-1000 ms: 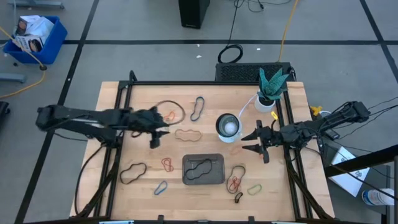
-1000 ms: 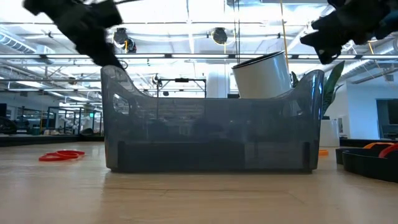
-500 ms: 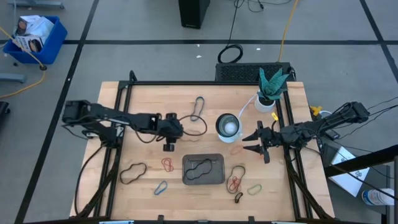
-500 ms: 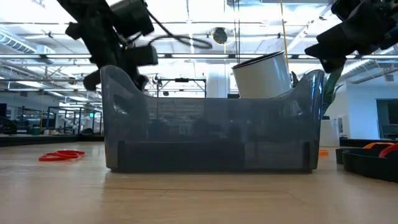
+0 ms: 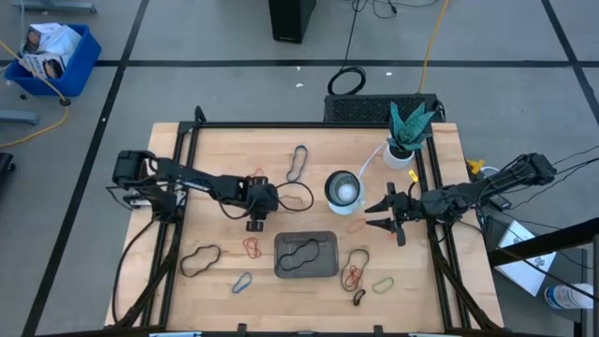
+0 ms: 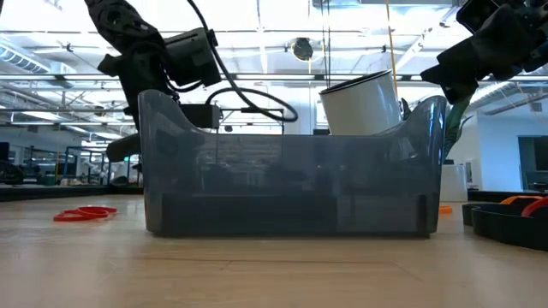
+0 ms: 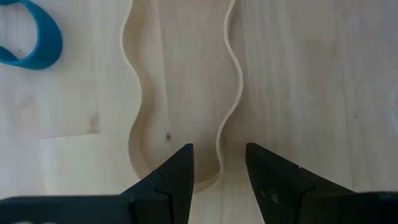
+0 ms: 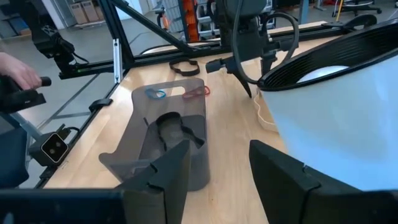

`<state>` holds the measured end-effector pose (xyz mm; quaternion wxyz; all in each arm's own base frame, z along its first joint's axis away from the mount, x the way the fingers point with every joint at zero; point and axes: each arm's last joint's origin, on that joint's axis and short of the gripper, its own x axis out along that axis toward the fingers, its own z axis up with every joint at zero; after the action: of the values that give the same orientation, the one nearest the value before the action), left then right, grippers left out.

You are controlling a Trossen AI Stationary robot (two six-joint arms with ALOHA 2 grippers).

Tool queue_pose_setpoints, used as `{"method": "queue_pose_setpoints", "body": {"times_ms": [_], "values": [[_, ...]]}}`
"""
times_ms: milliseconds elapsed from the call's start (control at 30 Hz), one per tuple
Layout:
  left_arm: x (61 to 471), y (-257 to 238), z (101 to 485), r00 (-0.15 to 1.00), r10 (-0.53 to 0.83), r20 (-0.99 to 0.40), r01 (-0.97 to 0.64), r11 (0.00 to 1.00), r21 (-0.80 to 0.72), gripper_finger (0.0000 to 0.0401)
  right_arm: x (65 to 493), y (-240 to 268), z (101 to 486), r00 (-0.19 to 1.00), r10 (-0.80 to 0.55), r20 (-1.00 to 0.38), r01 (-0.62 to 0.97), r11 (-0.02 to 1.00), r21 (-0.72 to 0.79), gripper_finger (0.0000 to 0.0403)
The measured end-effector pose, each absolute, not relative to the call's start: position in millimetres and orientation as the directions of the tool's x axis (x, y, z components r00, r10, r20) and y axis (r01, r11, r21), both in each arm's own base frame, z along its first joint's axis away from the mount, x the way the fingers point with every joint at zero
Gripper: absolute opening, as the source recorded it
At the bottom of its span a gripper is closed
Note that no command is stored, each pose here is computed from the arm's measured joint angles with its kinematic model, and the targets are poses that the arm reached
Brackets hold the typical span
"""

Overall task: Pick and place rubber bands into bin
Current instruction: Put the brown rubber band into the black bin

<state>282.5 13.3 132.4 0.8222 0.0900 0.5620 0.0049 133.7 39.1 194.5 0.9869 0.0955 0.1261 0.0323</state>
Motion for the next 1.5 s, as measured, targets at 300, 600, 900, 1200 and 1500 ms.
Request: {"method": "queue_pose_setpoints", "body": {"times_ms": [300,600,900,1200,1500], "values": [[283,13,131,0.364,0.097,-0.926,0.097,0.985,0.142,0.0096,134,39,194,0.966,0.088,-0.243,-0.04,0.98,0.197,0.0158],[283,13,131,0.372,0.11,-0.922,0.052,0.989,0.139,0.0011,134,39,194,0.966,0.088,-0.243,-0.04,0.98,0.197,0.0161],[274,14,163,0.46,0.139,-0.877,-0.045,0.99,0.133,0.0006,134,39,194,0.966,0.088,-0.243,-0.04,0.98,0.197,0.0162],[240,14,247,0.738,0.188,-0.648,-0.133,0.982,0.134,0.0005,134,39,194,0.966,0.087,-0.243,-0.039,0.98,0.194,0.0159],[205,7,317,0.951,0.076,-0.299,-0.069,0.997,0.033,0.0005,134,39,195,0.967,0.085,-0.242,-0.041,0.982,0.182,0.0158]]}}
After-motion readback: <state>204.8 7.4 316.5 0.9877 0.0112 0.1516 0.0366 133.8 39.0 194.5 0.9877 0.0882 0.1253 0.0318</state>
